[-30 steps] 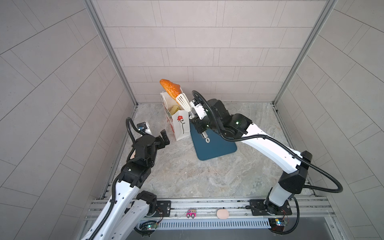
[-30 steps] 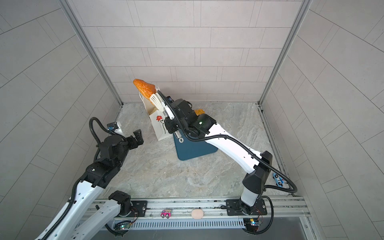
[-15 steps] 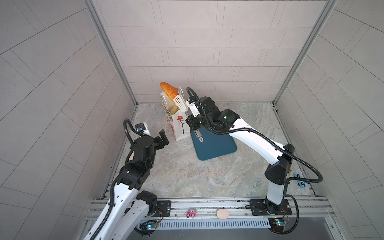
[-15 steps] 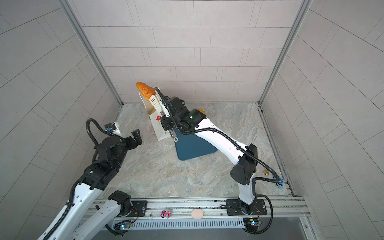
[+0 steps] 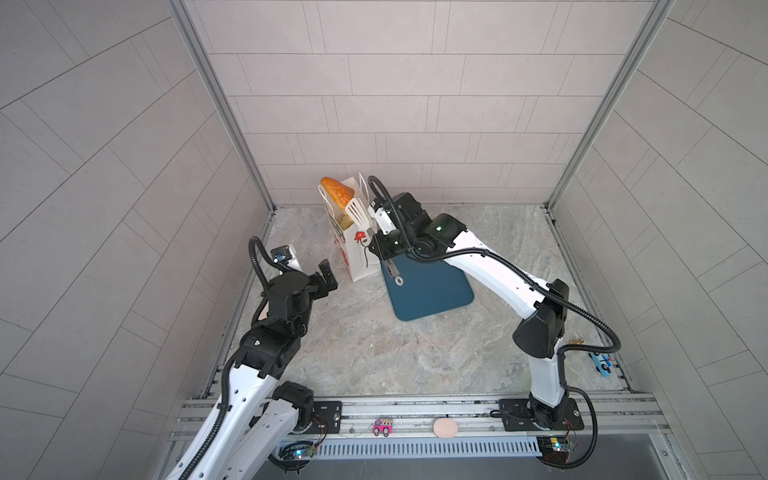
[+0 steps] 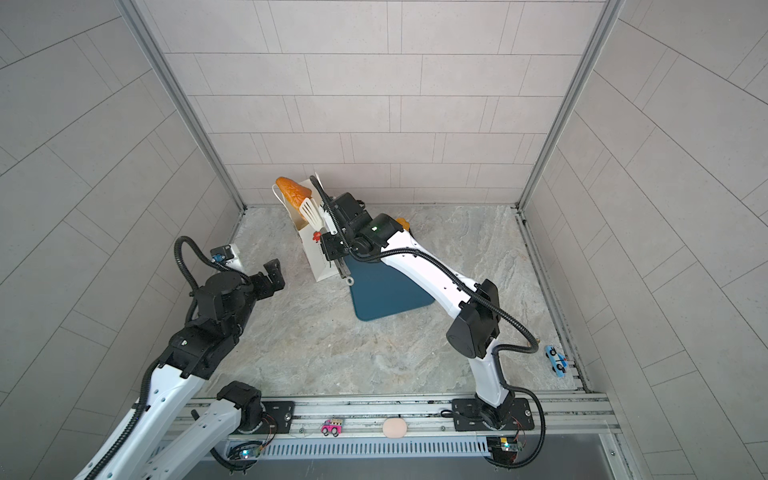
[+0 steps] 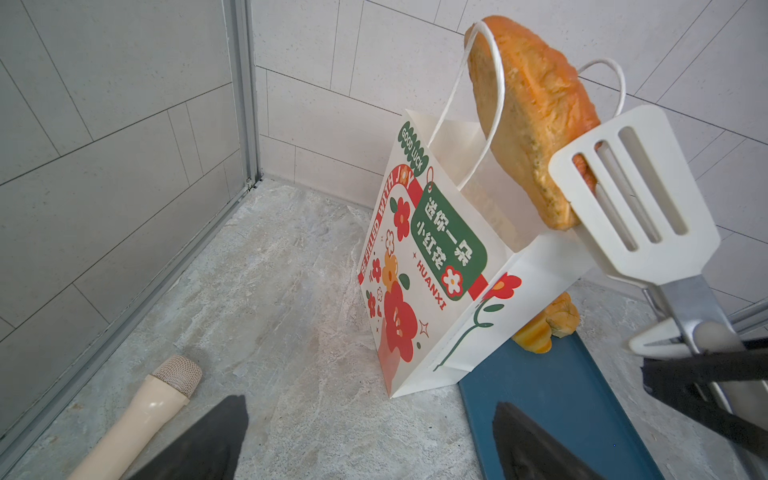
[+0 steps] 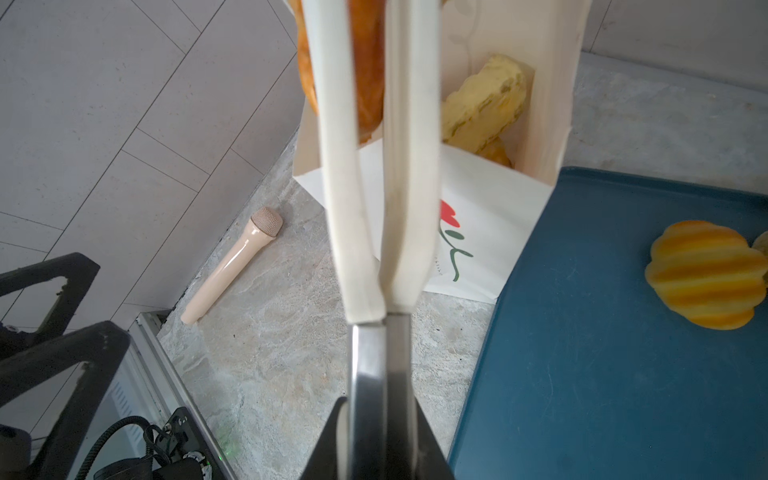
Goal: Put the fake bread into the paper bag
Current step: 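Lower the croissant in the tongs into the paper bag, then open the tongs to release the croissant into the bag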
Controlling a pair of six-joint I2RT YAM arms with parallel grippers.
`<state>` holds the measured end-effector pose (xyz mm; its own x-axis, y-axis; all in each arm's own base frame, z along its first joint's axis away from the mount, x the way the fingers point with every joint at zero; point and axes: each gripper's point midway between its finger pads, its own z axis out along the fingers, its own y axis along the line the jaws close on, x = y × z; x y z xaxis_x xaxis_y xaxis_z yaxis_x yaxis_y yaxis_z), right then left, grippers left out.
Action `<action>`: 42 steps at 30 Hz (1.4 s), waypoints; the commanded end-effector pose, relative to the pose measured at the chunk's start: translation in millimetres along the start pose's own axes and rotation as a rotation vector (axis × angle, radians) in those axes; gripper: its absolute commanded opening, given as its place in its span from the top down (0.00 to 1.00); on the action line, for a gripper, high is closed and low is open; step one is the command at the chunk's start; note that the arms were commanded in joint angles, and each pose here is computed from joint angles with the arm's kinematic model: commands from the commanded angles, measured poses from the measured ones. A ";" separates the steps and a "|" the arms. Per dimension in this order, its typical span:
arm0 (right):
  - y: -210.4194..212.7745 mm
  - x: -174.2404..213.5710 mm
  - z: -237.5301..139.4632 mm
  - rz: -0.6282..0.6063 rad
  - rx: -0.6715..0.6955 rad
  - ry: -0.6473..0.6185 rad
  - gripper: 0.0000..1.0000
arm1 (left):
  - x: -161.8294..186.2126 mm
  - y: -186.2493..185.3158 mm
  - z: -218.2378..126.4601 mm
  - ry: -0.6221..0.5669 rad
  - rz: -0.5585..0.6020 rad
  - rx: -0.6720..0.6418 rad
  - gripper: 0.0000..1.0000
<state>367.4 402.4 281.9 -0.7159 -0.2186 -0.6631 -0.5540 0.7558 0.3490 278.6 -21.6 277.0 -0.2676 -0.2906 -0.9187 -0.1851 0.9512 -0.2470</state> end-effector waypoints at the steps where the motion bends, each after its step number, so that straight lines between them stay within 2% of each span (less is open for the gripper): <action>1: 6.1 -18.0 -12.2 0.010 -0.027 -0.056 0.83 | -8.1 3.4 -2.8 -0.024 -0.004 -0.018 0.00; 15: -3.3 -15.2 -0.8 0.026 -0.025 -0.009 0.80 | -5.8 3.8 -1.4 -0.017 -0.001 -0.021 0.00; 28: -1.9 -15.6 -10.1 0.021 -0.035 0.000 0.59 | -6.3 5.4 -3.5 -0.022 -0.004 -0.024 0.00; 42: 0.7 -24.3 -28.5 0.002 -0.026 -0.040 0.55 | -6.5 5.5 -5.3 -0.023 -0.011 -0.019 0.00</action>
<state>377.7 399.9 273.4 -0.7501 -0.2262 -0.6214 -0.5391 0.7533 0.3766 276.5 -20.1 278.0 -0.2641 -0.2883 -0.9204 -0.1877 0.9514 -0.2442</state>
